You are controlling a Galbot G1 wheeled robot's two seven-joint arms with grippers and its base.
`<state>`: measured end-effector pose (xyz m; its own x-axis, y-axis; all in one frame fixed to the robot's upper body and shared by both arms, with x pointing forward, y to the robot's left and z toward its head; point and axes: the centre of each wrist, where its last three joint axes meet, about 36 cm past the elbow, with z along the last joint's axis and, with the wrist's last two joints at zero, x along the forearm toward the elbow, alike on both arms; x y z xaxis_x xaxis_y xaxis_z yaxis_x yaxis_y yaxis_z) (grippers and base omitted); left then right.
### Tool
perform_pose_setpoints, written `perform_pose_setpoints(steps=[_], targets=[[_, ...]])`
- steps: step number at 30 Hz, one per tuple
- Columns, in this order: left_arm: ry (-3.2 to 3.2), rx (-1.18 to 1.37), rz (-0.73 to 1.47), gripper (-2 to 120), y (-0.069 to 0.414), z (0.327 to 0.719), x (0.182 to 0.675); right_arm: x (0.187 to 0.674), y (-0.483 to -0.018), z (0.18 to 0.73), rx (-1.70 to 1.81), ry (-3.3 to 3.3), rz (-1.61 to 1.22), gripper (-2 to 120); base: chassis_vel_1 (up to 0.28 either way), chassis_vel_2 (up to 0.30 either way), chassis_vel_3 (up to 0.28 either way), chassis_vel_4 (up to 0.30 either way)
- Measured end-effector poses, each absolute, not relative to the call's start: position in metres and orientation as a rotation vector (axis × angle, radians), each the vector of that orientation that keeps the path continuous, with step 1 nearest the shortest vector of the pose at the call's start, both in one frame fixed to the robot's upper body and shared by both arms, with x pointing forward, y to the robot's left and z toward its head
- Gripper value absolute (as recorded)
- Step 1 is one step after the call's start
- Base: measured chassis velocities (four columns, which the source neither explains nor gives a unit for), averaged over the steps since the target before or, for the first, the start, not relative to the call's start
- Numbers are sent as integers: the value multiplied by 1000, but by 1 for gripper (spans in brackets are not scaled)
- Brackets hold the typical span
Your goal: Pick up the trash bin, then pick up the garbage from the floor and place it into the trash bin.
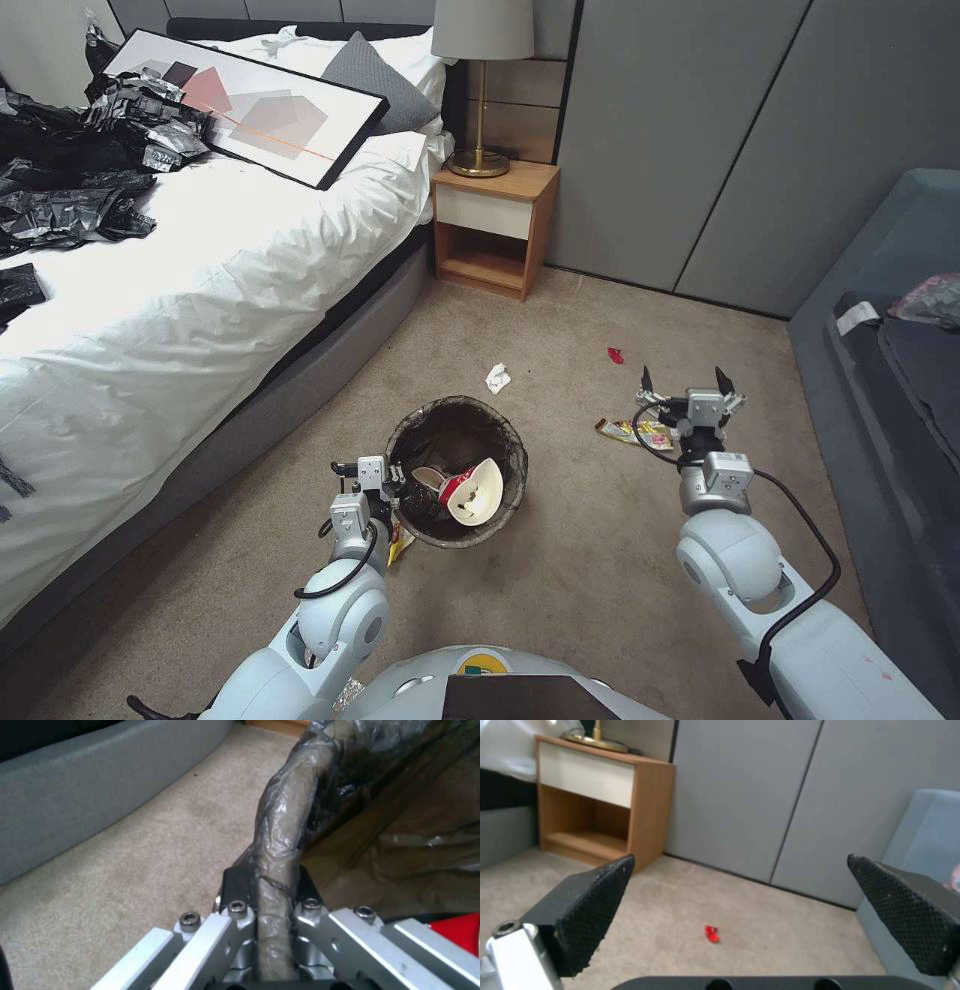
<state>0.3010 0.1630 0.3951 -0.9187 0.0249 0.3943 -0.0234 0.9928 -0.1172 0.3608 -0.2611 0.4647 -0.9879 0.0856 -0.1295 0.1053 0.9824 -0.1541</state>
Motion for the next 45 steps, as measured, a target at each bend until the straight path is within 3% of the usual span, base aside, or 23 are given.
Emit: perform_pose_setpoints(steps=[8, 17, 45], targets=[[-2732, 4, 167, 3, 164, 395, 299, 340, -301, 407, 369, 3041, -390, 100, 0, 0, 0, 0], [-2733, 12, 169, 3, 163, 394, 301, 319, -300, 372, 426, 3053, -420, 100, 0, 0, 0, 0], [-2749, 28, 161, 3, 162, 392, 299, 308, -269, 357, 403, 3091, -350, 100, 0, 0, 0, 0]])
